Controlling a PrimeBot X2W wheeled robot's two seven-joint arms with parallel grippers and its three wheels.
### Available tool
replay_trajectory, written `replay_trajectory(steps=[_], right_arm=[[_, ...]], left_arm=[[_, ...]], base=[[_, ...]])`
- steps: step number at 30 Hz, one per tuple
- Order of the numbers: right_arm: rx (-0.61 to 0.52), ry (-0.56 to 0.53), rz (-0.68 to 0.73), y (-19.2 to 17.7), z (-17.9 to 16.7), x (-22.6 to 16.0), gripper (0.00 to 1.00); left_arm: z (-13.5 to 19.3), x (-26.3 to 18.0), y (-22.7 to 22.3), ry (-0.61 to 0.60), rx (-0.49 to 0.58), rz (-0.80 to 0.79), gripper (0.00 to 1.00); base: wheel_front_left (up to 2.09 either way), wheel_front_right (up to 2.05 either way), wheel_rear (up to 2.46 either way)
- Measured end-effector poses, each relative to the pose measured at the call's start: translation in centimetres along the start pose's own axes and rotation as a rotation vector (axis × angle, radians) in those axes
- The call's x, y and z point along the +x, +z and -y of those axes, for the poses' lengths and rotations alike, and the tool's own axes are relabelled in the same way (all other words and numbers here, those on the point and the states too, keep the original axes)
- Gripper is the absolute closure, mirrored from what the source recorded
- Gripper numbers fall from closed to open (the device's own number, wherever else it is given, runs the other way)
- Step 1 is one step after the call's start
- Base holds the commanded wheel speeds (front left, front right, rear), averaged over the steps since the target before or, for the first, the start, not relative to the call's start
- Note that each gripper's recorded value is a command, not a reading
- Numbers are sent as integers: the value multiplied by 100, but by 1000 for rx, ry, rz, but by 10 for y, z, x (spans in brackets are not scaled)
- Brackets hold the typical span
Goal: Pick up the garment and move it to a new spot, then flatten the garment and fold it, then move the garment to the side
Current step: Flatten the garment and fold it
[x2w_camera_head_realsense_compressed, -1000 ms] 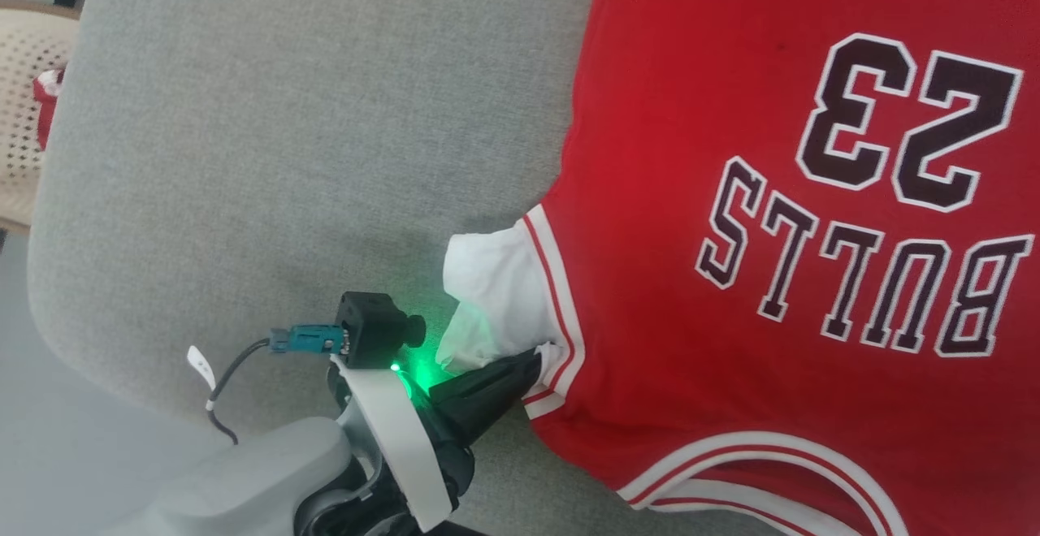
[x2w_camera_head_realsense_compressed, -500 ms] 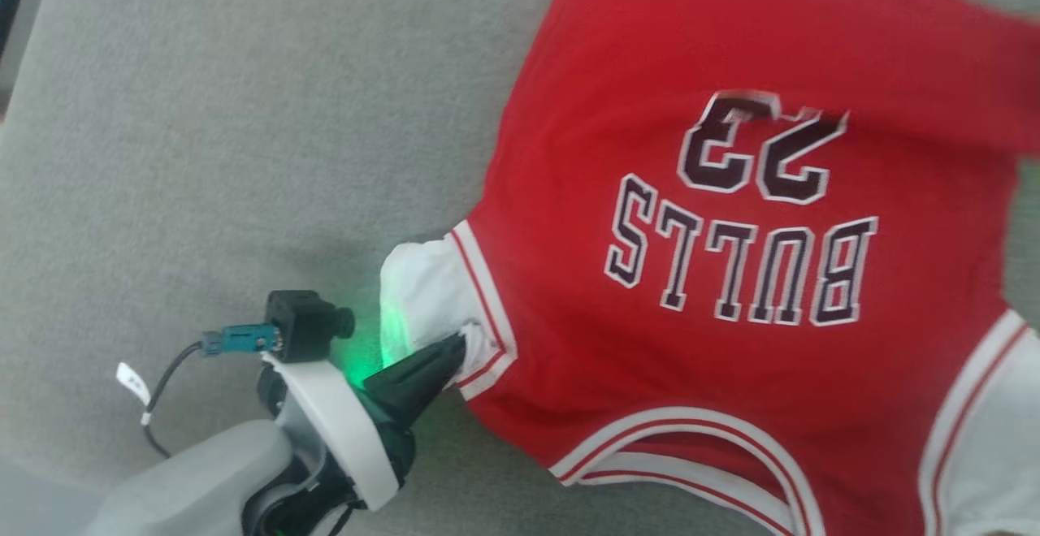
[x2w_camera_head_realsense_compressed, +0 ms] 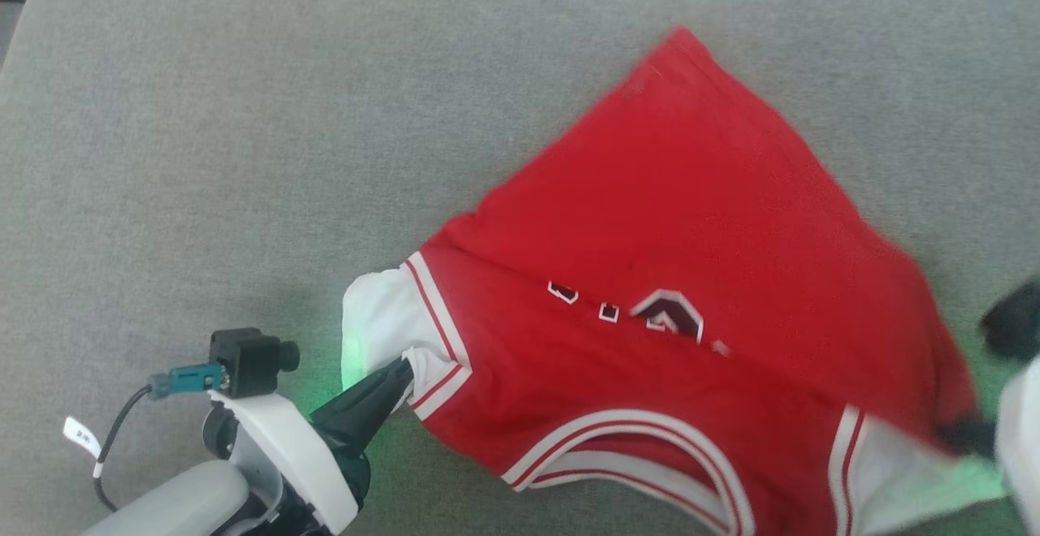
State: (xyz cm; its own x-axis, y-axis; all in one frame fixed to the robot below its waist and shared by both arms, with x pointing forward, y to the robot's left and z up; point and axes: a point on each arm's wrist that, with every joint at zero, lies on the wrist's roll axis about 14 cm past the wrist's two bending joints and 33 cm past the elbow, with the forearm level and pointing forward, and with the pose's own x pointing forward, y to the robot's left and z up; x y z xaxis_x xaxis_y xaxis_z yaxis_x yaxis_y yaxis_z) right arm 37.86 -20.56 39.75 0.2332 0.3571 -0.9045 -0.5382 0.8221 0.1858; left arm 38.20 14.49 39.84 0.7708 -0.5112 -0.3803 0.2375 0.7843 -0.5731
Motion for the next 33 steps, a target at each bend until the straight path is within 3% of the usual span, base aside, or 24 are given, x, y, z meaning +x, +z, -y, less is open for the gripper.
replay_trajectory(steps=[5,11,12,14,15,23,30,33], right_arm=[[1,92,-137,-67,-48,2,100],[6,144,-131,-74,-75,6,100],[3,137,-124,-73,-75,5,93],[3,123,-93,-65,-72,3,23],[-6,120,-79,-61,-72,0,3],[-58,-24,139,-1,-37,-58,0],[-135,-92,380,85,-18,-105,0],[-172,-142,441,110,-9,-108,0]], left_arm=[[1,-3,1,0,-2,17,100],[4,-4,0,-6,4,21,100],[5,-5,0,-9,4,20,100],[6,-6,-2,-10,4,16,100],[6,-7,-3,-10,4,15,100],[10,-11,-7,-14,-6,16,100],[16,-12,-5,-23,-9,30,100],[19,-11,-4,-28,-8,32,100]], base=[[0,0,0],[0,0,0],[0,0,0],[0,0,0],[0,0,0],[0,0,0],[0,0,0],[0,0,0]])
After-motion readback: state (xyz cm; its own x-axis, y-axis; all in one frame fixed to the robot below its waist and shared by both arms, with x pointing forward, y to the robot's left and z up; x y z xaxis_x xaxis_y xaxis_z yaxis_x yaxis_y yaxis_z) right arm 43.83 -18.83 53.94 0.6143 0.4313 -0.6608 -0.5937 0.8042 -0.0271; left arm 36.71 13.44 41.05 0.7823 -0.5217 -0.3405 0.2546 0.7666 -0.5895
